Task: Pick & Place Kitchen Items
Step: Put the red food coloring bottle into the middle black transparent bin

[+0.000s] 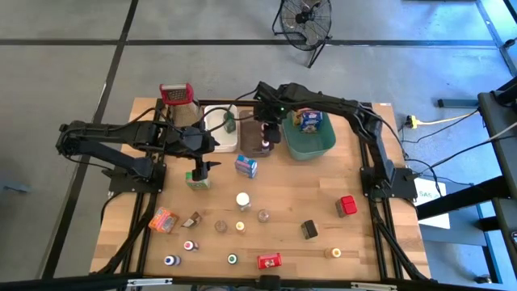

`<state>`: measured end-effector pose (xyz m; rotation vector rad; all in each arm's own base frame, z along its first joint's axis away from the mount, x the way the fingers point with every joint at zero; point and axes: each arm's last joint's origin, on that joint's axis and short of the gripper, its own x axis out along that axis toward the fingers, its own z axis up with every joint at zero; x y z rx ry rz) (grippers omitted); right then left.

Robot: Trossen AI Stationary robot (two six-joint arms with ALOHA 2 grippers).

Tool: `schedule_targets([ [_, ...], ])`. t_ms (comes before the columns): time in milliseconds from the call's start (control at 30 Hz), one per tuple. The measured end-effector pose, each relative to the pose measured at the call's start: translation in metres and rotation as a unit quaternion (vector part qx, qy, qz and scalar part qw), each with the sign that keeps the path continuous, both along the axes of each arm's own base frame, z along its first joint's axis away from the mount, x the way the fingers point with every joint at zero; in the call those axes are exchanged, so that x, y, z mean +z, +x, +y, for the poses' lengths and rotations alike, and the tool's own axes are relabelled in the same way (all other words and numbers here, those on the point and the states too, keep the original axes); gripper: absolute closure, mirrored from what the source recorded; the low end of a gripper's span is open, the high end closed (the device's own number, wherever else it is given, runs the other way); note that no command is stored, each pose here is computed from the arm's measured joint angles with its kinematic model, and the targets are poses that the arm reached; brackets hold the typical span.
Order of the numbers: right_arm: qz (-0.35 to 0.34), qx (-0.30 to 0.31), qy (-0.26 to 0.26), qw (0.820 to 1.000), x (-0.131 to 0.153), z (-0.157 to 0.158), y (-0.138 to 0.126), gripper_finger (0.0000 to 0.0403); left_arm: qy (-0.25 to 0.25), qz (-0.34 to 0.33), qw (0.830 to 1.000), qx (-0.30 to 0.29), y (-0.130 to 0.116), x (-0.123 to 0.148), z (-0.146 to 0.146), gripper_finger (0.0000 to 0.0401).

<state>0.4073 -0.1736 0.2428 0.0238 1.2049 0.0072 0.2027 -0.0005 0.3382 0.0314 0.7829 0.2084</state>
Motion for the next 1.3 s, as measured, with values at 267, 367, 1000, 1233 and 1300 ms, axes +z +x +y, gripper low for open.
schedule_targets([
  [267, 0.011, -0.005, 0.006, 1.0, -0.012, -0.003, -0.004, 0.0253, 0.0, 0.001, 1.0, 0.0, 0.0, 0.0, 0.0, 0.0102],
  [367, 0.012, -0.006, 0.006, 1.0, -0.015, -0.004, -0.004, 0.0253, 0.0, 0.001, 1.0, 0.0, 0.0, 0.0, 0.0, 0.0102],
  [1000, 0.003, 0.001, 0.027, 1.0, -0.026, -0.002, -0.005, 0.0253, -0.002, 0.002, 1.0, 0.002, 0.0, 0.0, 0.0, 0.0102],
  [1233, 0.003, 0.002, 0.028, 1.0, -0.026, -0.002, -0.005, 0.0253, -0.003, 0.003, 1.0, 0.003, 0.0, 0.0, 0.0, 0.0102],
  [1300, 0.003, 0.002, 0.028, 1.0, -0.026, -0.002, -0.005, 0.0249, -0.004, 0.003, 1.0, 0.005, -0.001, -0.001, 0.0, 0.0102],
])
